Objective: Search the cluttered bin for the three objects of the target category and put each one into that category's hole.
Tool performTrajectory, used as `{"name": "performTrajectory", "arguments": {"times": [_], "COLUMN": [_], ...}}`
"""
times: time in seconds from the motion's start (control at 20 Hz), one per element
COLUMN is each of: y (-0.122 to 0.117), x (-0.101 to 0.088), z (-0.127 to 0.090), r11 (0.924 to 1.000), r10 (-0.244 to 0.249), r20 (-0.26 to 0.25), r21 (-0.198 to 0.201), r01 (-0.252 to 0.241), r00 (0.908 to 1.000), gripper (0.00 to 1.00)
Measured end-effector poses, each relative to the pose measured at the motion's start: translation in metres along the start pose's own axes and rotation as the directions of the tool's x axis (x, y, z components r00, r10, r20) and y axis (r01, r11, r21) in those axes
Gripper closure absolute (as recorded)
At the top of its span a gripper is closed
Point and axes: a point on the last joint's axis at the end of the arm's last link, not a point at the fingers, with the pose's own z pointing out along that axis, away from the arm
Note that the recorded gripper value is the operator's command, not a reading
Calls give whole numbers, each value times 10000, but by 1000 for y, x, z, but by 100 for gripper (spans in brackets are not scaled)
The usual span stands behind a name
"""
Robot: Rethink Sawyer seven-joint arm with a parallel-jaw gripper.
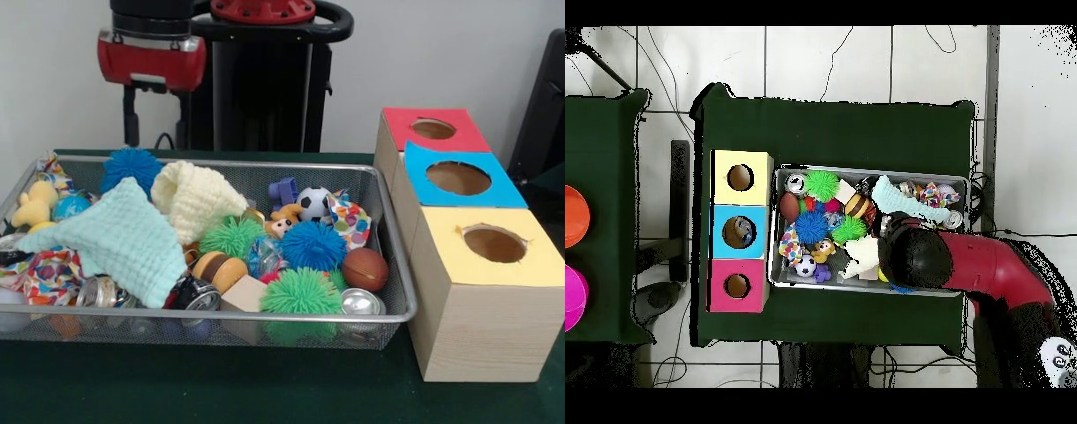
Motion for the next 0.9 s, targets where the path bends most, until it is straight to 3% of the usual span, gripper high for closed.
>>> {"name": "performTrajectory", "arguments": {"times": [0.2, 0.9], "y": [17, 24], "x": [3, 11], "z": [10, 46], "r11": [9996, 9991], "r10": [-223, -201], "r20": [-134, -600], "r21": [-156, -375], "r01": [221, 179], "r00": [9997, 9980], "gripper": [0, 0]}}
